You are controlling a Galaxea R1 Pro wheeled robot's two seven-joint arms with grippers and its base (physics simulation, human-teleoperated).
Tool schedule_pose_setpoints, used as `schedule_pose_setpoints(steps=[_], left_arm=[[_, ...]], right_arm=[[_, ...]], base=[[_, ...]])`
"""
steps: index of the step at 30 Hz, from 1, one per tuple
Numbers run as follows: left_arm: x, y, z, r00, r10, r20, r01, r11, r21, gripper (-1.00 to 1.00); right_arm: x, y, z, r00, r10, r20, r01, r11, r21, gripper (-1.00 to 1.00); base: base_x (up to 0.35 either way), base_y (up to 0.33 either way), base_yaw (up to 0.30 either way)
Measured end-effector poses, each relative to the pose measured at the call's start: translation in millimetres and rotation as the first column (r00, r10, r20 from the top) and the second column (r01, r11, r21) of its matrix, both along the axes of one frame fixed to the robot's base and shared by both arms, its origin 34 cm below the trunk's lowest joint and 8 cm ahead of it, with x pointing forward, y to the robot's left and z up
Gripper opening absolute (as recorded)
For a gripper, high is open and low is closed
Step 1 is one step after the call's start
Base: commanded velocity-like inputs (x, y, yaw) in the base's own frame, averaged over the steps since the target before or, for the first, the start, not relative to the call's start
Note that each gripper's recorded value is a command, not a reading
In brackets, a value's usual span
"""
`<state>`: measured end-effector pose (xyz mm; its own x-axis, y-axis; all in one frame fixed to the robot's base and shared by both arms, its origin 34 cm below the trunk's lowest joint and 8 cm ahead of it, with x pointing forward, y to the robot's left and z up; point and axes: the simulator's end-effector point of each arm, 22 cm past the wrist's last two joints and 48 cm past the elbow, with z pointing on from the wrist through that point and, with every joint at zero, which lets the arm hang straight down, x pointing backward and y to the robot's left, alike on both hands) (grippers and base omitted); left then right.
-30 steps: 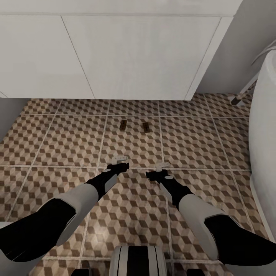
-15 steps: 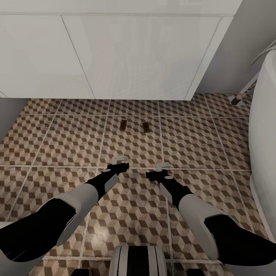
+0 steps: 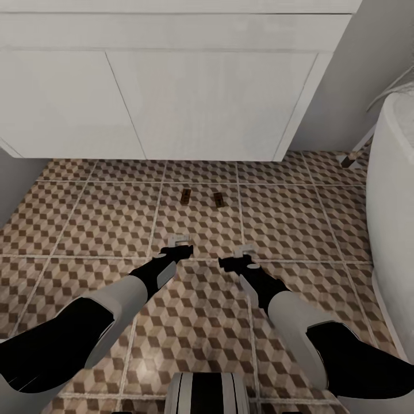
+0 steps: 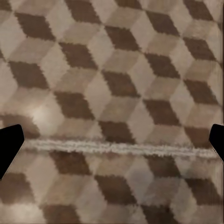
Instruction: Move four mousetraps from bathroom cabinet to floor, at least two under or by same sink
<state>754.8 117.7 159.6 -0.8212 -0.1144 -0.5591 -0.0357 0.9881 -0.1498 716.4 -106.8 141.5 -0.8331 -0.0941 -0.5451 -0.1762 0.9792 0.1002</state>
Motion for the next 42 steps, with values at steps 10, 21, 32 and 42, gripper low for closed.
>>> schedule_pose_setpoints(steps=[10, 21, 32, 42], left_arm=[[-11.8, 4.4, 10.9, 0.997, -0.013, -0.076, 0.014, 1.0, 0.018, 1.0], [-23.5, 3.6, 27.1, 0.988, -0.035, -0.151, 0.037, 0.999, 0.017, 1.0], [-19.2, 1.5, 52.6, 0.99, -0.025, -0.141, 0.024, 1.0, -0.003, 1.0], [-27.9, 0.4, 71.0, 0.979, -0.011, -0.204, 0.005, 0.999, -0.032, 1.0]], right_arm=[[10.2, -0.9, 24.4, 1.0, 0.002, 0.029, -0.002, 1.0, -0.006, 1.0], [12.0, -2.7, 45.9, 1.0, 0.007, 0.014, -0.007, 1.0, -0.018, 1.0], [17.2, -3.6, 70.5, 0.999, 0.006, 0.036, -0.005, 1.0, -0.021, 1.0], [12.5, -5.9, 86.9, 1.0, 0.011, -0.002, -0.011, 0.999, -0.035, 1.0]], base=[[0.0, 0.0, 0.0], [0.0, 0.0, 0.0], [0.0, 0.0, 0.0], [0.0, 0.0, 0.0]])
